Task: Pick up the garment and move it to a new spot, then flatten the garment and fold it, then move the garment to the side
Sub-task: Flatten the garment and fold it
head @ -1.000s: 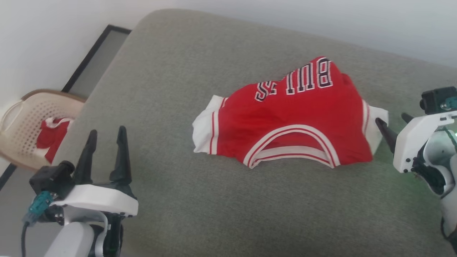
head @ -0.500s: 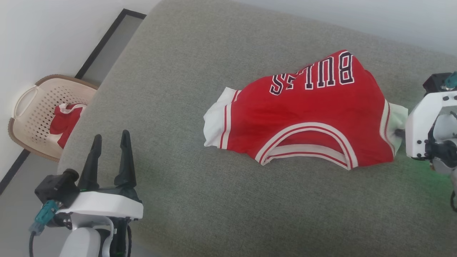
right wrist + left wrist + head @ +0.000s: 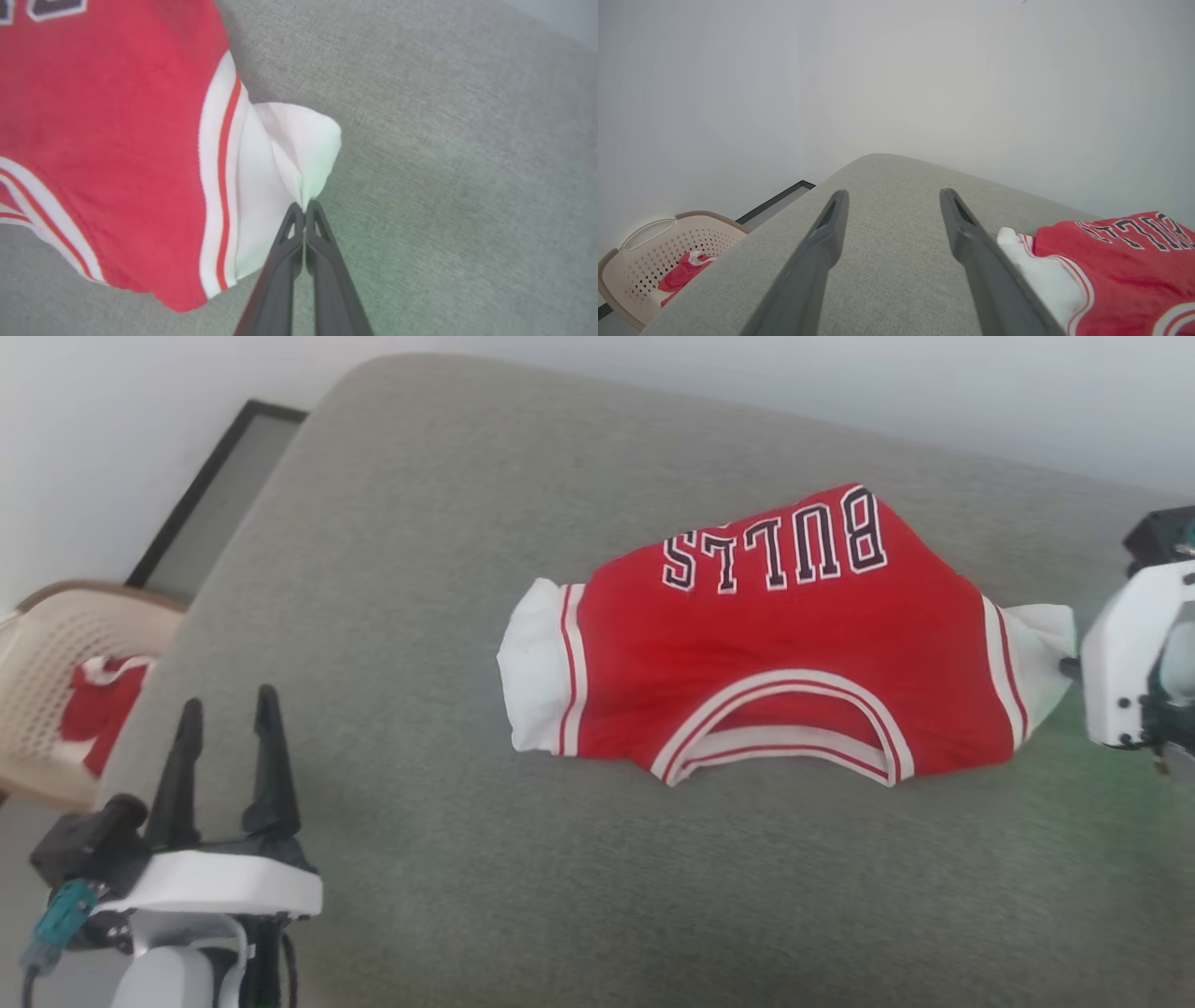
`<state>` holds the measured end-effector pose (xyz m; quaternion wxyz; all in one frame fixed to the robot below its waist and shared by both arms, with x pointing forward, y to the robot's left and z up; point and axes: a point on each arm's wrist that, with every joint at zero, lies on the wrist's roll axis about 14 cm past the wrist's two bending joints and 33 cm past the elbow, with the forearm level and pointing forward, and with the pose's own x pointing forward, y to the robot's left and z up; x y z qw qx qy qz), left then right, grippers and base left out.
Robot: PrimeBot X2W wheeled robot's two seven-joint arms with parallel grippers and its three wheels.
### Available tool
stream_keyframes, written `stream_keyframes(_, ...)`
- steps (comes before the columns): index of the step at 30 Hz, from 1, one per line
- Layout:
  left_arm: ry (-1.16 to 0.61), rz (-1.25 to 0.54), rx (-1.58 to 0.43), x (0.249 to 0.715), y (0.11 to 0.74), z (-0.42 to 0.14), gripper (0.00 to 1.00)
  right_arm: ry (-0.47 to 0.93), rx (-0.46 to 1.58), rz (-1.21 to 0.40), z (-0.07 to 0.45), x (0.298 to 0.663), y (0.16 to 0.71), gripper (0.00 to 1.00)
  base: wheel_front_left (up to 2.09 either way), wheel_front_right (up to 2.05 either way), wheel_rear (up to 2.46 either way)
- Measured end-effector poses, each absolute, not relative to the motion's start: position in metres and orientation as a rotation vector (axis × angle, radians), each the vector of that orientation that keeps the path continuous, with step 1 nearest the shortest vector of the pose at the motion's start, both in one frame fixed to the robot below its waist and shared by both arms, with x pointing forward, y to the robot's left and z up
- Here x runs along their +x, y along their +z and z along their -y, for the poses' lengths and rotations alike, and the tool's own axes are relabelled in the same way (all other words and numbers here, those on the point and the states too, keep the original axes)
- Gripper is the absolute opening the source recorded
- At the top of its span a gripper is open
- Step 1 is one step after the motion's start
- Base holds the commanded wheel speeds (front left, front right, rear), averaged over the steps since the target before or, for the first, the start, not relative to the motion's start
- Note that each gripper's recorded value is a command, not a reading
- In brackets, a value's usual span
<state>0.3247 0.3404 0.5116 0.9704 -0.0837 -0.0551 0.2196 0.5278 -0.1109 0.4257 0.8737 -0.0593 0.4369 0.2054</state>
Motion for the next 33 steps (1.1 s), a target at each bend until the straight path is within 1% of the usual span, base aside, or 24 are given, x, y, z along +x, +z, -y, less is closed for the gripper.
stream_keyframes(4, 0.423, 0.112, -0.160, 0.329, 0.512, -0.337, 1.00, 0.405, -0.094, -0.905, 0.132, 0.514, 0.437, 0.00, 0.00, 0.00, 0.00)
stream_keyframes(12, 0.385, 0.118, -0.165, 0.336, 0.512, -0.330, 1.00, 0.326, -0.039, -0.961, 0.177, 0.461, 0.441, 0.00, 0.00, 0.00, 0.00)
stream_keyframes(19, 0.361, 0.103, -0.161, 0.339, 0.508, -0.326, 1.00, 0.227, 0.015, -1.019, 0.199, 0.420, 0.417, 0.00, 0.00, 0.00, 0.00)
stream_keyframes(25, 0.343, 0.092, -0.161, 0.340, 0.505, -0.324, 1.00, 0.190, 0.075, -1.046, 0.199, 0.410, 0.397, 0.00, 0.00, 0.00, 0.00)
stream_keyframes(26, 0.340, 0.092, -0.160, 0.340, 0.506, -0.324, 1.00, 0.190, 0.074, -1.040, 0.198, 0.410, 0.395, 0.19, 0.00, 0.00, 0.00)
stream_keyframes(27, 0.336, 0.091, -0.157, 0.340, 0.506, -0.324, 1.00, 0.188, 0.063, -1.038, 0.199, 0.410, 0.395, 0.47, 0.00, 0.00, 0.00)
stream_keyframes(28, 0.328, 0.088, -0.153, 0.340, 0.506, -0.323, 1.00, 0.188, 0.063, -1.030, 0.198, 0.412, 0.396, 1.00, 0.00, 0.00, 0.00)
stream_keyframes(33, 0.292, 0.084, -0.145, 0.347, 0.512, -0.320, 1.00, 0.184, 0.069, -0.963, 0.200, 0.419, 0.410, 1.00, 0.00, 0.00, 0.00)
